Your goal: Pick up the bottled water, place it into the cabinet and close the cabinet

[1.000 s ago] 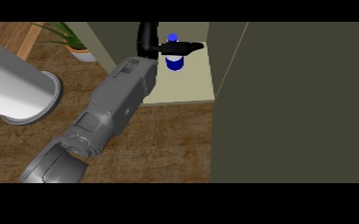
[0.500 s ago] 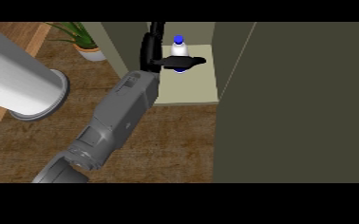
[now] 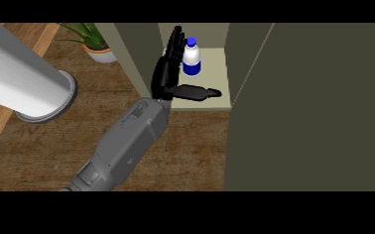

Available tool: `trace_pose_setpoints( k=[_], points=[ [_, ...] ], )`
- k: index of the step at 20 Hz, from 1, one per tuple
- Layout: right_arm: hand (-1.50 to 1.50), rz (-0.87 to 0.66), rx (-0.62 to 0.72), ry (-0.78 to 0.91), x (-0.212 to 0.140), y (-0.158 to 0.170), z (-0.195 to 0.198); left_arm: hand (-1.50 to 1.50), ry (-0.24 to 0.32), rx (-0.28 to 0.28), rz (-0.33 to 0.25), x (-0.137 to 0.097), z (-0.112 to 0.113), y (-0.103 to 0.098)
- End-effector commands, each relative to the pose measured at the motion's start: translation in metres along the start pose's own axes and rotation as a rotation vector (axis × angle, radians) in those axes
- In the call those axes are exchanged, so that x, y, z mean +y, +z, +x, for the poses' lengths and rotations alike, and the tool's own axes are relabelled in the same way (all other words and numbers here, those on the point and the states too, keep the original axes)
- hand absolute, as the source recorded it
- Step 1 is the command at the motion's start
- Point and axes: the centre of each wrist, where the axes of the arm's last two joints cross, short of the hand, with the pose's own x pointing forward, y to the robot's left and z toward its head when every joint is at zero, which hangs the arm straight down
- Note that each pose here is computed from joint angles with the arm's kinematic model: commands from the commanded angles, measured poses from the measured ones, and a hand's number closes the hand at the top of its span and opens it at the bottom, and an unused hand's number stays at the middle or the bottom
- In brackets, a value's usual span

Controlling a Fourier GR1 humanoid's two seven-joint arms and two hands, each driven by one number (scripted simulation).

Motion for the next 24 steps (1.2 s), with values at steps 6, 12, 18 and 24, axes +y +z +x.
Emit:
trace_pose_setpoints(
  k=[6, 12, 18, 24],
  points=[
    [-1.5, 0.004, -0.017, 0.054, 0.004, -0.006, 0.015, -1.5, 0.153, -0.028, -0.115, -0.025, 0.015, 0.062],
    [-1.5, 0.15, -0.001, 0.068, 0.007, -0.005, 0.025, 1.5, 0.166, 0.003, -0.128, 0.02, 0.029, 0.118],
    [1.5, 0.377, 0.08, 0.134, 0.009, -0.003, 0.045, 1.5, 0.174, 0.039, -0.125, 0.04, 0.058, 0.132],
    [1.5, 0.549, 0.017, 0.151, 0.019, -0.009, 0.045, -1.5, 0.128, 0.002, -0.015, 0.072, 0.071, 0.16]
  ],
)
